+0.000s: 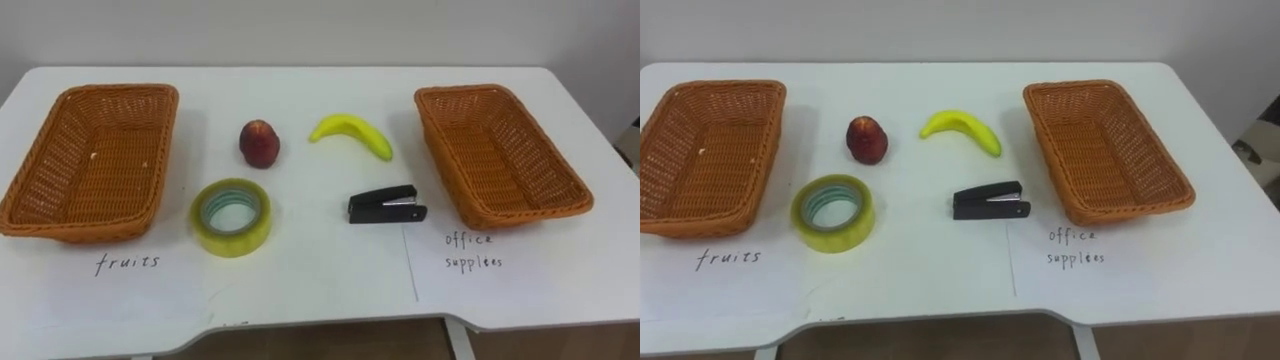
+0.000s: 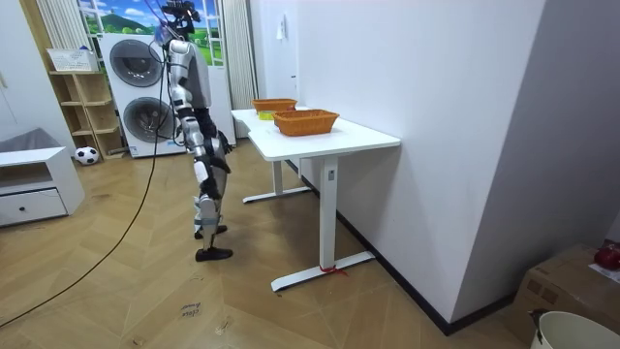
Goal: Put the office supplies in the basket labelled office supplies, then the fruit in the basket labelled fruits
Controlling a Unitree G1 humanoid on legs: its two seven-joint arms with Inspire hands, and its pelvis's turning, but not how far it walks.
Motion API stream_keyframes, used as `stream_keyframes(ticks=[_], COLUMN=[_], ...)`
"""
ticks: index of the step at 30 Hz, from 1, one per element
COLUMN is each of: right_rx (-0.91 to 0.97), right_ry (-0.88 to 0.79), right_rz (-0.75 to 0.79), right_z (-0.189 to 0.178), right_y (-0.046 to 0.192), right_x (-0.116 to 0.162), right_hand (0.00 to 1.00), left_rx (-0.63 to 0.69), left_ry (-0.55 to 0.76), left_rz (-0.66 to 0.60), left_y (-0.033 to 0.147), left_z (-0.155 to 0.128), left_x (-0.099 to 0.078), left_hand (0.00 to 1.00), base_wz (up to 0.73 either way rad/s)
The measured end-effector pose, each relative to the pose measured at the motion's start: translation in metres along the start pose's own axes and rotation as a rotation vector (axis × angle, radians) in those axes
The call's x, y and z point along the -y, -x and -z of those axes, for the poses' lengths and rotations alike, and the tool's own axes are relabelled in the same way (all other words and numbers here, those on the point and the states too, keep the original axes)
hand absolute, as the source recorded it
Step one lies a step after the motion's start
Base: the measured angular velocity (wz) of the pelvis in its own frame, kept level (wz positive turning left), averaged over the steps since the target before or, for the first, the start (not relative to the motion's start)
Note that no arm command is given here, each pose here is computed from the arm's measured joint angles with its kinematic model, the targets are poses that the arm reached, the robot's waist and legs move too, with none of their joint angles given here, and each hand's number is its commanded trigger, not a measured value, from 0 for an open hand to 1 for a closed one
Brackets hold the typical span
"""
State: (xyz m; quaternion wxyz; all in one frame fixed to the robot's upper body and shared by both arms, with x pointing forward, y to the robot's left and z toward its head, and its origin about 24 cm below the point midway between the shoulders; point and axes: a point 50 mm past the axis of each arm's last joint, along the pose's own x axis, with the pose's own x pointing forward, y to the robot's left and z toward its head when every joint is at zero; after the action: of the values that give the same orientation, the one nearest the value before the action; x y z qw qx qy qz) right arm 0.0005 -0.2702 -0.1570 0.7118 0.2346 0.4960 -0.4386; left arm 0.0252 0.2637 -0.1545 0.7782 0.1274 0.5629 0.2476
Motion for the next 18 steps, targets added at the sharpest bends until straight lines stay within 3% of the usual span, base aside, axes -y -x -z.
stream_keyframes(ticks=[5, 11, 18], right_rx=[0.058, 0.223, 0.492], right_ry=[-0.125, -0.293, -0.427], right_rz=[0.077, 0.146, 0.247], right_z=[-0.016, -0.063, -0.128], right_y=[0.0, 0.007, 0.038], right_x=[0.002, -0.001, -0.003], right_hand=[0.0, 0.0, 0.0], left_rx=[-0.011, 0.001, 0.038], left_ry=[0.01, 0.016, 0.023], left_rz=[-0.025, -0.041, -0.048], left_y=[-0.001, 0.001, 0.001], left_z=[0.003, 0.005, -0.002], left_x=[-0.006, -0.011, -0.013], left_hand=[0.0, 0.0, 0.0], base_wz=[-0.03, 0.0, 0.0])
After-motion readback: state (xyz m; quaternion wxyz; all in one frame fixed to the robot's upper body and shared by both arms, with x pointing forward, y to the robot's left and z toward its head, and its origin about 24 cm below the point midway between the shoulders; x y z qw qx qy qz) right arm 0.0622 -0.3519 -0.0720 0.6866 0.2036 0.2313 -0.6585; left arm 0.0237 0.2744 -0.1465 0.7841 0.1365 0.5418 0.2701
